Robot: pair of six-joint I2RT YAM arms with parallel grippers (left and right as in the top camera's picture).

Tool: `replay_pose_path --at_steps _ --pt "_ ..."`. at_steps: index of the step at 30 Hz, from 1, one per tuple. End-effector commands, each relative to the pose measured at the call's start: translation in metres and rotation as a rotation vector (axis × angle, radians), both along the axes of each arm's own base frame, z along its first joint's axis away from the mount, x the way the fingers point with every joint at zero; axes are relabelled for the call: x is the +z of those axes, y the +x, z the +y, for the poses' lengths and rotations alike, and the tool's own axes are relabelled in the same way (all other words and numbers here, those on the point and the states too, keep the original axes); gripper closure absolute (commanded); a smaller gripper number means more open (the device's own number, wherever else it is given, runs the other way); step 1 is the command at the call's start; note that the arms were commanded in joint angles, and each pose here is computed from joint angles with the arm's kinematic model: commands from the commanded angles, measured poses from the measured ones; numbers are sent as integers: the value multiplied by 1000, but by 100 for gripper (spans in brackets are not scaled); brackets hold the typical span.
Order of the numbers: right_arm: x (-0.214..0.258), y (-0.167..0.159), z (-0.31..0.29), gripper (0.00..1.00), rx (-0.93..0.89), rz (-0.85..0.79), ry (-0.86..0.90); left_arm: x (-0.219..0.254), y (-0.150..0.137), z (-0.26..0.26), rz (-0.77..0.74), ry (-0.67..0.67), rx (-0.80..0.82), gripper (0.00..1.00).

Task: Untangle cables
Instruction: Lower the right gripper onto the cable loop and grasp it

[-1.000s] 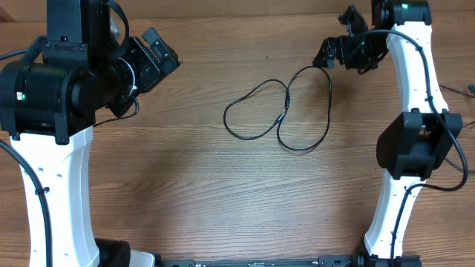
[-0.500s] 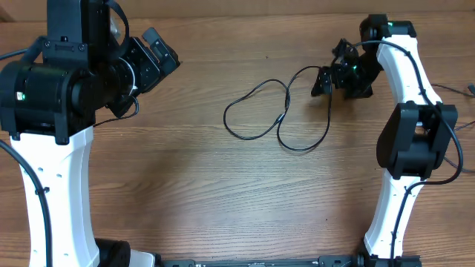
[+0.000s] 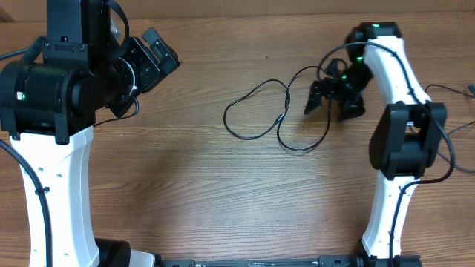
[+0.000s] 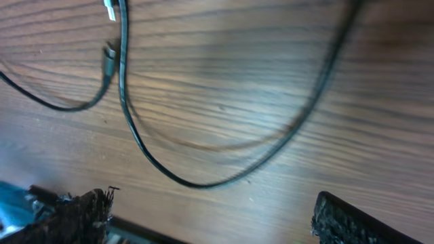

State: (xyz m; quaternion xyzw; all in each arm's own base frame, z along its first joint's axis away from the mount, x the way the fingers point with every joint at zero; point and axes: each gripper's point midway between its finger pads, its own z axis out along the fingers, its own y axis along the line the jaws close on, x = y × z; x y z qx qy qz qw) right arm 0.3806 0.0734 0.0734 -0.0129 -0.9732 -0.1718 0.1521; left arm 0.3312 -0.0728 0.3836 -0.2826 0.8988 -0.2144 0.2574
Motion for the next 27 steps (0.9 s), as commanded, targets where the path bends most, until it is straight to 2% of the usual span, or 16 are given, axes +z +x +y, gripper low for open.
replay_pose_path --at_steps 1,5,19,22,27 --pt "1 -5 14 5 -5 10 -87 1 2 1 -10 23 -11 0" --pt "0 -6 7 4 -10 2 -220 1 2 1 -10 23 -12 0" --pt "6 0 10 3 -18 -44 -214 1 2 1 -10 23 -12 0" --pt "19 12 13 0 -51 -139 -205 1 2 1 -10 23 -11 1" --pt "43 16 20 0 -243 -327 -180 1 2 1 -10 23 -12 0"
